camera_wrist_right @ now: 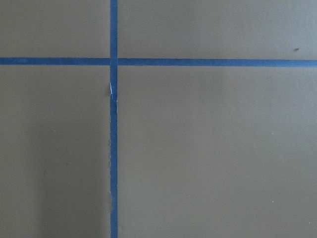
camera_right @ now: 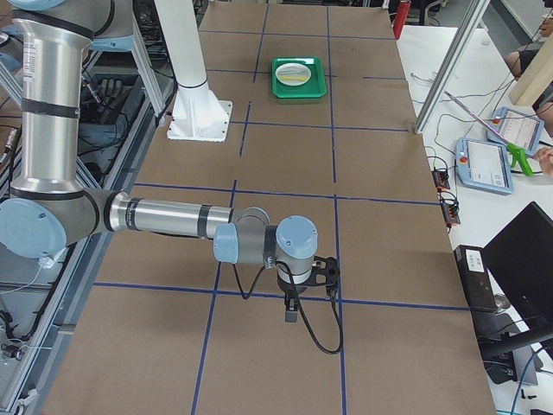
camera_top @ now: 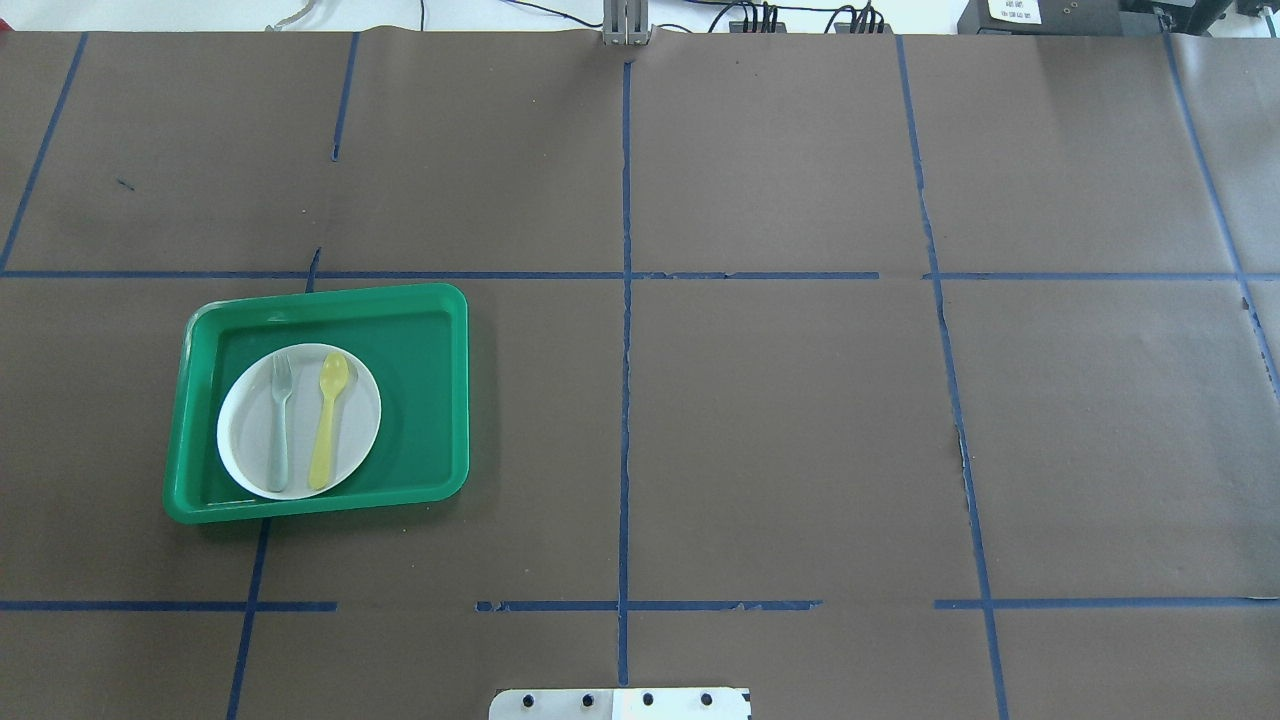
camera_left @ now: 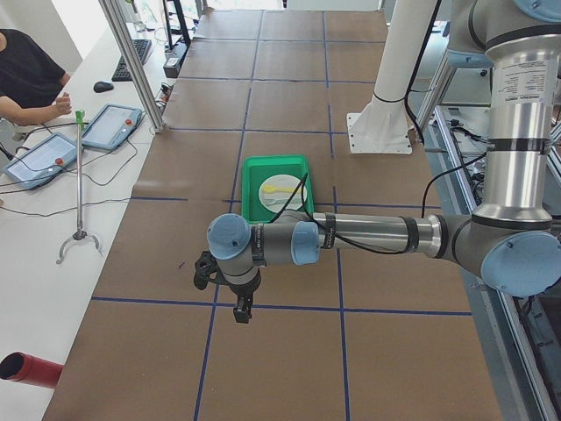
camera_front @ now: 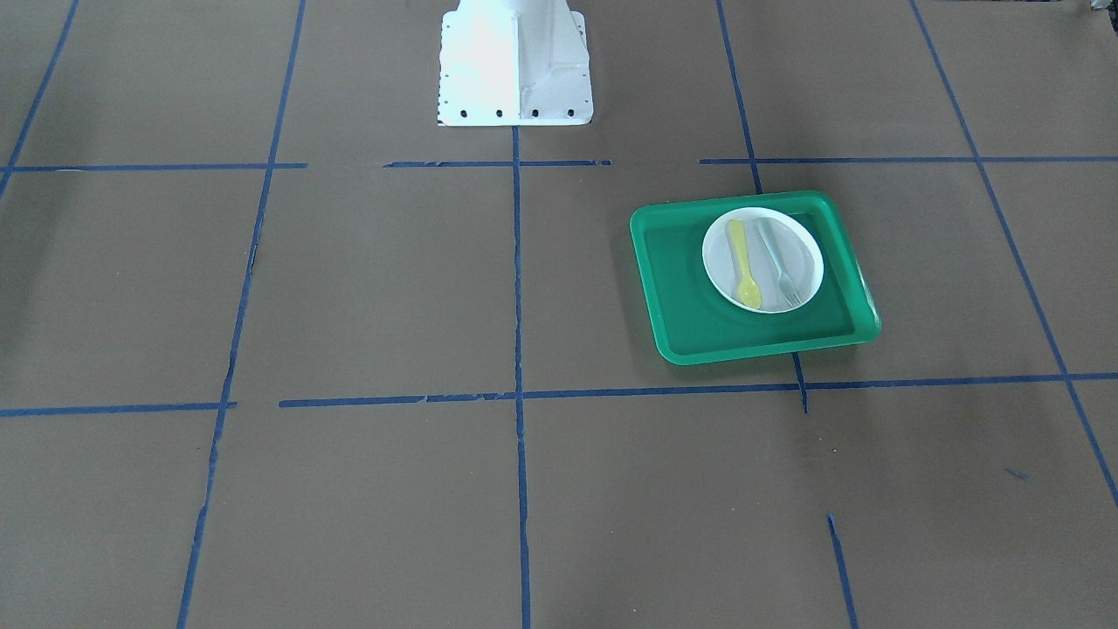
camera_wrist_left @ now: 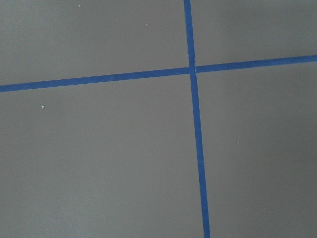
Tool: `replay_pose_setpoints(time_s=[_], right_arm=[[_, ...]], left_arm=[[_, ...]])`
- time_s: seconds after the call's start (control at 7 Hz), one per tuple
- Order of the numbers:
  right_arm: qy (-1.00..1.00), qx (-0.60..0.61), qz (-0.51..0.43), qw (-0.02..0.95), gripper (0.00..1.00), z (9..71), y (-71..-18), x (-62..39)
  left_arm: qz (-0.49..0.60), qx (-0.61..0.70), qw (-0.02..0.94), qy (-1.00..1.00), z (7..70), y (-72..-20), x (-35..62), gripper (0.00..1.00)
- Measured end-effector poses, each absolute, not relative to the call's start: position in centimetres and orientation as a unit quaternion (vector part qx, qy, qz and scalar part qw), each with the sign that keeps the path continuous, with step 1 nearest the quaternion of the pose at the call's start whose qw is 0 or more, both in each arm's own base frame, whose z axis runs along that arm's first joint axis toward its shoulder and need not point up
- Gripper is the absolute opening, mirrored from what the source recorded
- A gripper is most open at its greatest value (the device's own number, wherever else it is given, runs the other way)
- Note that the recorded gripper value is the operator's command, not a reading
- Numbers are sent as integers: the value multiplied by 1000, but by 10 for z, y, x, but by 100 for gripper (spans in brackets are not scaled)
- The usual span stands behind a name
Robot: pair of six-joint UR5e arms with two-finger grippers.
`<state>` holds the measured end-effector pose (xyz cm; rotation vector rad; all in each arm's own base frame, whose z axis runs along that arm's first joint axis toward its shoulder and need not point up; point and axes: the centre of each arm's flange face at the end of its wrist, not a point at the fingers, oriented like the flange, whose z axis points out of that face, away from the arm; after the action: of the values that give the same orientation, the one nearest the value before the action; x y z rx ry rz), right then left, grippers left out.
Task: Place spoon
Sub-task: 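Move the left gripper over the yellow spoon on the white plate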
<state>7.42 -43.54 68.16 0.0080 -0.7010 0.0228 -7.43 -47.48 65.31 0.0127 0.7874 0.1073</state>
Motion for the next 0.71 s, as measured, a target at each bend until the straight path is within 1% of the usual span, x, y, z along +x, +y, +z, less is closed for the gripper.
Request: replay_pose_setpoints(time_s=[0.43, 0.71], right_arm=[[-343, 4, 11, 939, 100, 682, -435, 74], [-343, 4, 11, 939, 100, 682, -435, 74]], left_arm=[[55, 13, 922, 382, 646, -478, -75, 100], [59, 33, 922, 380, 623, -492, -75, 100]])
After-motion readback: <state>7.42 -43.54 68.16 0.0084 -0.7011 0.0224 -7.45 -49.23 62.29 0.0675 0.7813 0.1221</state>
